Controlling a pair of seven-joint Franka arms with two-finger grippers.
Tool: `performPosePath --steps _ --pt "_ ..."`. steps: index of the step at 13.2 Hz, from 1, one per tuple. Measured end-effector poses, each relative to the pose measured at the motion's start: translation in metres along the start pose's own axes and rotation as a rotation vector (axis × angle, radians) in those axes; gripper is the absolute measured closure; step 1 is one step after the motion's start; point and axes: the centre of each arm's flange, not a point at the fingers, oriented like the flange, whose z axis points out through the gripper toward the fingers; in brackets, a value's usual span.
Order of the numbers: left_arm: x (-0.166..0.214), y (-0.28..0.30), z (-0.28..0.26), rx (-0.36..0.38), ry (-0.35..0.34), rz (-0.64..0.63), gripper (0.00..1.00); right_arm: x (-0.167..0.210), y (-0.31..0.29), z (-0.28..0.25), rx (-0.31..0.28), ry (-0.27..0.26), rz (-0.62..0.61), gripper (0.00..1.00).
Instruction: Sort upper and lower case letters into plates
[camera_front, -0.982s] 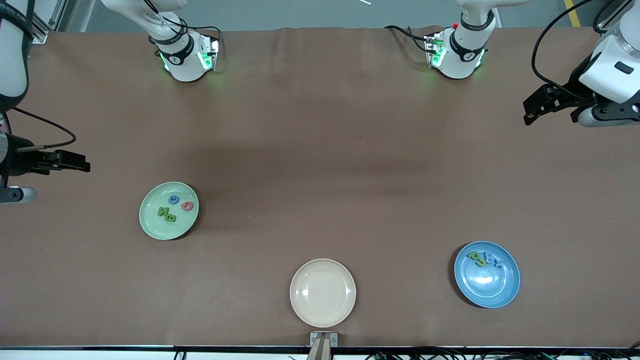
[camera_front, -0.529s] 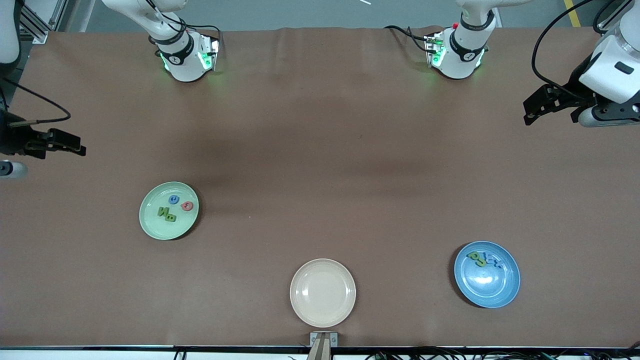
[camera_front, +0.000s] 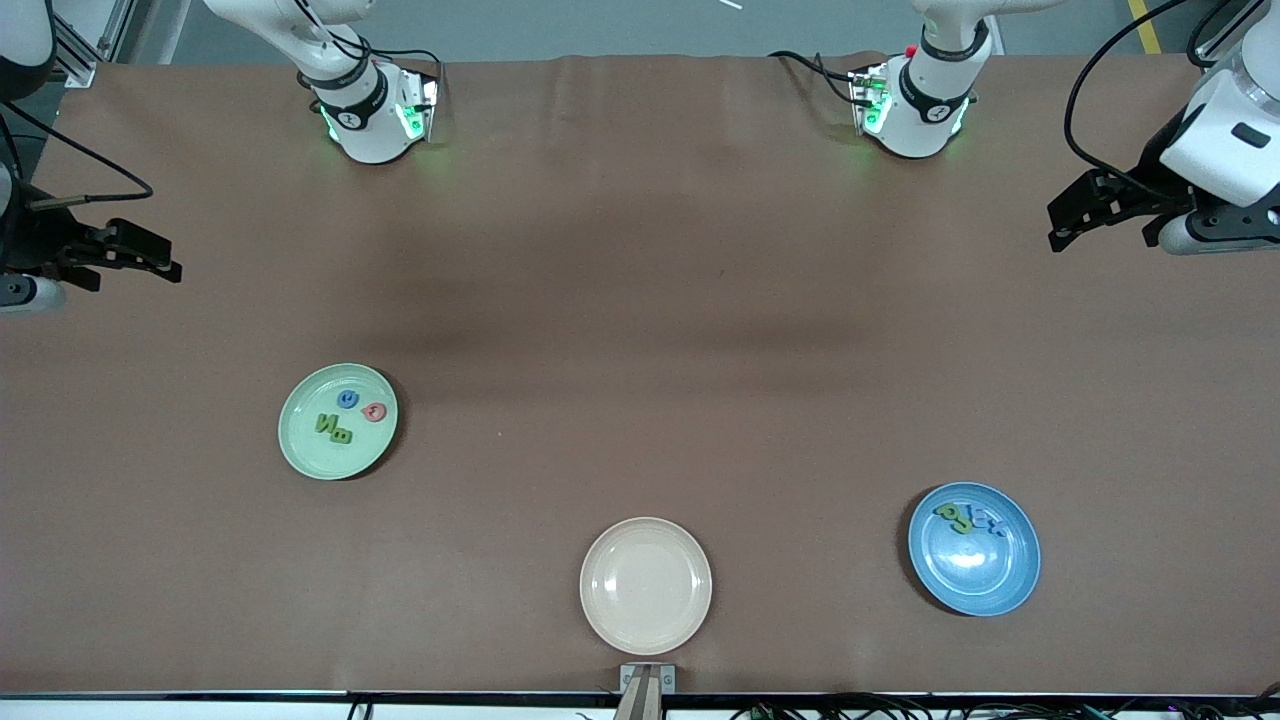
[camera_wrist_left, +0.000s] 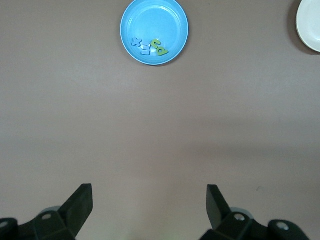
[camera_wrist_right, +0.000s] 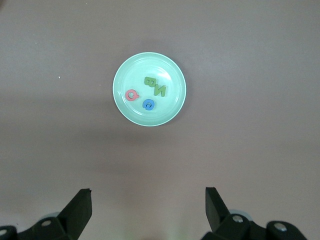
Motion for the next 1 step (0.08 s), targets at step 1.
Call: performPosePath --steps 1 --pt "0.0003 0.0 -0.0001 0.0 0.0 0.0 0.0 -0.0018 -0.0003 -0.003 0.0 0.005 0.0 0.0"
